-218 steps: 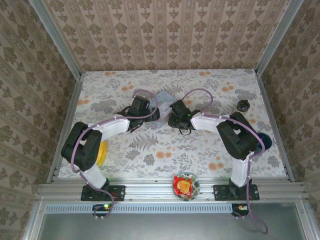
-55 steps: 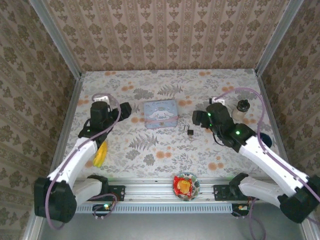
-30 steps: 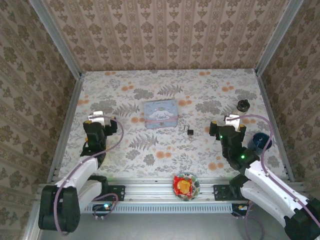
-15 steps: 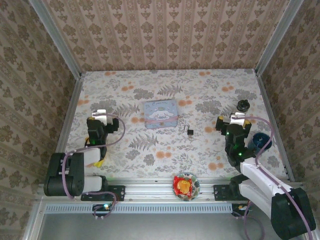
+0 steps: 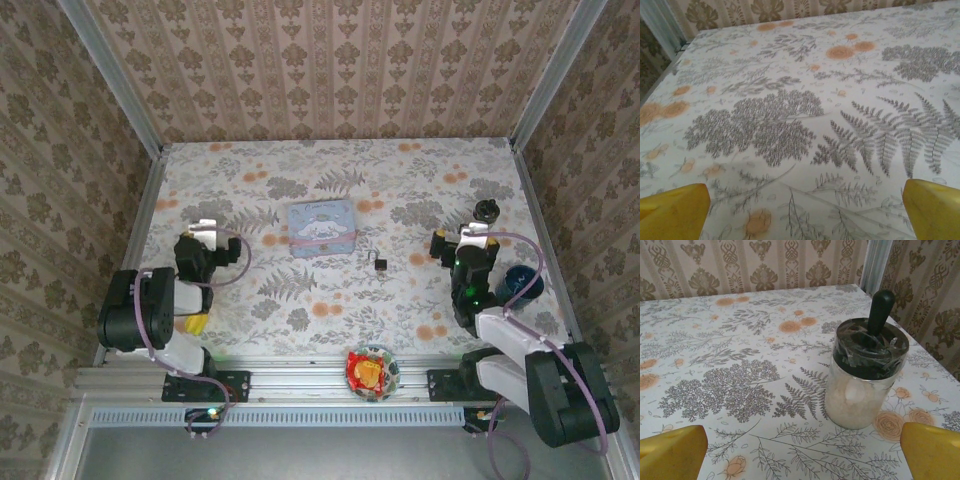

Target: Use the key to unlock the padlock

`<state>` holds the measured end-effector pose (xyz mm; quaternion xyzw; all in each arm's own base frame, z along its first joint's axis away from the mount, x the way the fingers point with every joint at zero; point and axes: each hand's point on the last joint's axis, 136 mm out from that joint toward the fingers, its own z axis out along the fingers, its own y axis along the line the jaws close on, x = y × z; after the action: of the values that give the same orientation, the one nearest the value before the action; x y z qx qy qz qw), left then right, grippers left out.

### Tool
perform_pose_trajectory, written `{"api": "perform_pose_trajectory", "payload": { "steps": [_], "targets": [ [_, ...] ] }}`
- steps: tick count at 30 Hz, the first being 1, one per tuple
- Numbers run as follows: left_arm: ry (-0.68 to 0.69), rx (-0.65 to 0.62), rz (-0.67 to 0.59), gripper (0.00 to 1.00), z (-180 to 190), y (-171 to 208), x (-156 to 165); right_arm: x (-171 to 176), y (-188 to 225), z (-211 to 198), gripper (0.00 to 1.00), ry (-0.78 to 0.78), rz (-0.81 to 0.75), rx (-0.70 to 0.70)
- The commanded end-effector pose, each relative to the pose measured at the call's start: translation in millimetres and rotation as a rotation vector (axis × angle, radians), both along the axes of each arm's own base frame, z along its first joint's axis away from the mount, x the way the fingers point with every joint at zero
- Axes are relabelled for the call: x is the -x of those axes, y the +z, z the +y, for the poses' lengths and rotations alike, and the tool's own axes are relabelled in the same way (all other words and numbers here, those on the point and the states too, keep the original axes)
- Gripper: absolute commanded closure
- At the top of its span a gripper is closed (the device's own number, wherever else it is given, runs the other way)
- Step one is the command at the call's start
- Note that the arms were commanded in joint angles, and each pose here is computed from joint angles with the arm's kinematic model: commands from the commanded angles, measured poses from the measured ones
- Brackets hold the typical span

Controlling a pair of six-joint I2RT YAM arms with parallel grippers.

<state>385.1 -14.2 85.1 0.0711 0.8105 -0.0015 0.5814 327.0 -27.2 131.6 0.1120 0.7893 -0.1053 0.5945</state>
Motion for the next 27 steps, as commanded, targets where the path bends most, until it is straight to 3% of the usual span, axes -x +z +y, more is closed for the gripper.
{"api": "perform_pose_trajectory", "payload": {
  "steps": [1,17,27],
  "targets": [
    [-0.057,0.042,-0.022,0.0,-3,14,-12,-9,11,0,0.0,0.01,-0.054,0.011],
    [-0.124,0.048,-0.027,0.0,-12,15,-9,-40,2,12,0.0,0.088,-0.088,0.038],
    [-0.124,0.048,-0.027,0.0,-12,15,-9,-55,-21,13,0.0,0.098,-0.016,0.032]
  ]
}}
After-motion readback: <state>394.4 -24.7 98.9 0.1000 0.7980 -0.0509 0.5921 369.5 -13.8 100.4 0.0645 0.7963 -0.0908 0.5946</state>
